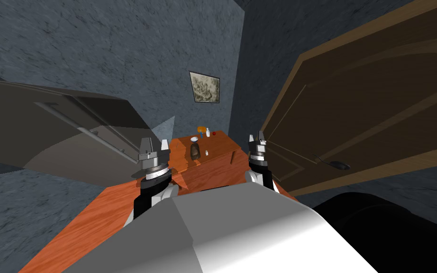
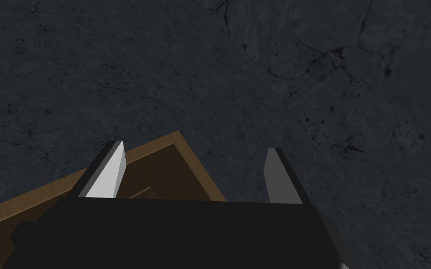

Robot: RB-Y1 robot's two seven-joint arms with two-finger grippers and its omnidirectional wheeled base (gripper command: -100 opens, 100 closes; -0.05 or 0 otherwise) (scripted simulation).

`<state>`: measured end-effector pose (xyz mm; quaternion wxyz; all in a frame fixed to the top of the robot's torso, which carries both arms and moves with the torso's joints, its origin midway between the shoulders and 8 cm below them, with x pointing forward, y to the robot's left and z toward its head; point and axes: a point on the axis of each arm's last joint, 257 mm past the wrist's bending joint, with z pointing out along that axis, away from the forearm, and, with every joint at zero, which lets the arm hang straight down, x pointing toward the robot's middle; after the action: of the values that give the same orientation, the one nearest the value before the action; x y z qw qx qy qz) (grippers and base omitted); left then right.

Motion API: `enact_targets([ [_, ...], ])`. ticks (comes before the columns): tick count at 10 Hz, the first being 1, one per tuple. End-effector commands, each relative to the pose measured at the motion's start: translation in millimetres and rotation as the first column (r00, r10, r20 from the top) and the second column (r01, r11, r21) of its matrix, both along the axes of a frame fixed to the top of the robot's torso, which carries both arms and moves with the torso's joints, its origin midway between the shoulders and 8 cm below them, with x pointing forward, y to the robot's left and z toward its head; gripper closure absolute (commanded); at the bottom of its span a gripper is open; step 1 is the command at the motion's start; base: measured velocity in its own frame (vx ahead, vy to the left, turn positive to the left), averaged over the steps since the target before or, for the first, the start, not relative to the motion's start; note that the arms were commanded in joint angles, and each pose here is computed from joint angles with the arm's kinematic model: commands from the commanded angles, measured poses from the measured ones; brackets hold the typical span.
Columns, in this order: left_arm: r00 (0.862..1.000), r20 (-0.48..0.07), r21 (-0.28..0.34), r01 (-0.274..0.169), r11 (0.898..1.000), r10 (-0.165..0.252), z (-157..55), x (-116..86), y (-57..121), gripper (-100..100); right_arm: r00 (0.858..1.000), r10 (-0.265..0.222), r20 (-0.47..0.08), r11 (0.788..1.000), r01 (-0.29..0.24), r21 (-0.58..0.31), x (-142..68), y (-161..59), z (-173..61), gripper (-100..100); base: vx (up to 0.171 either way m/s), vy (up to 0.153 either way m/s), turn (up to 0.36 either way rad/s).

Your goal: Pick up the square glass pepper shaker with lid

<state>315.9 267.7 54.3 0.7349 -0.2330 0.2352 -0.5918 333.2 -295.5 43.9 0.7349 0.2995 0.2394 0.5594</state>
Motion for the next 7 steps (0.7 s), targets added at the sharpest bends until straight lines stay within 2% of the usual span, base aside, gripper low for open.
enact_targets([
  [1, 1.000, -0.028, 0.033, 0.010, 0.999, -0.009, -8, 9, -5.2, -100, 1.000, 0.000, 0.000, 1.000, 0.000, 0.000, 0, 0, 0, 0, 0.015, -0.015, 0.000],
  [4, 0.996, -0.083, 0.093, 0.023, 0.995, -0.015, -26, 29, -14.5, -100, 1.000, 0.000, 0.000, 1.000, 0.000, 0.000, 0, 0, 0, 0, 0.030, -0.034, 0.003],
  [7, 0.989, -0.150, 0.166, 0.034, 0.986, -0.008, -50, 54, -25.4, -100, 1.000, 0.000, 0.000, 1.000, 0.000, 0.000, 0, 0, 0, 0, 0.041, -0.046, 0.007],
])
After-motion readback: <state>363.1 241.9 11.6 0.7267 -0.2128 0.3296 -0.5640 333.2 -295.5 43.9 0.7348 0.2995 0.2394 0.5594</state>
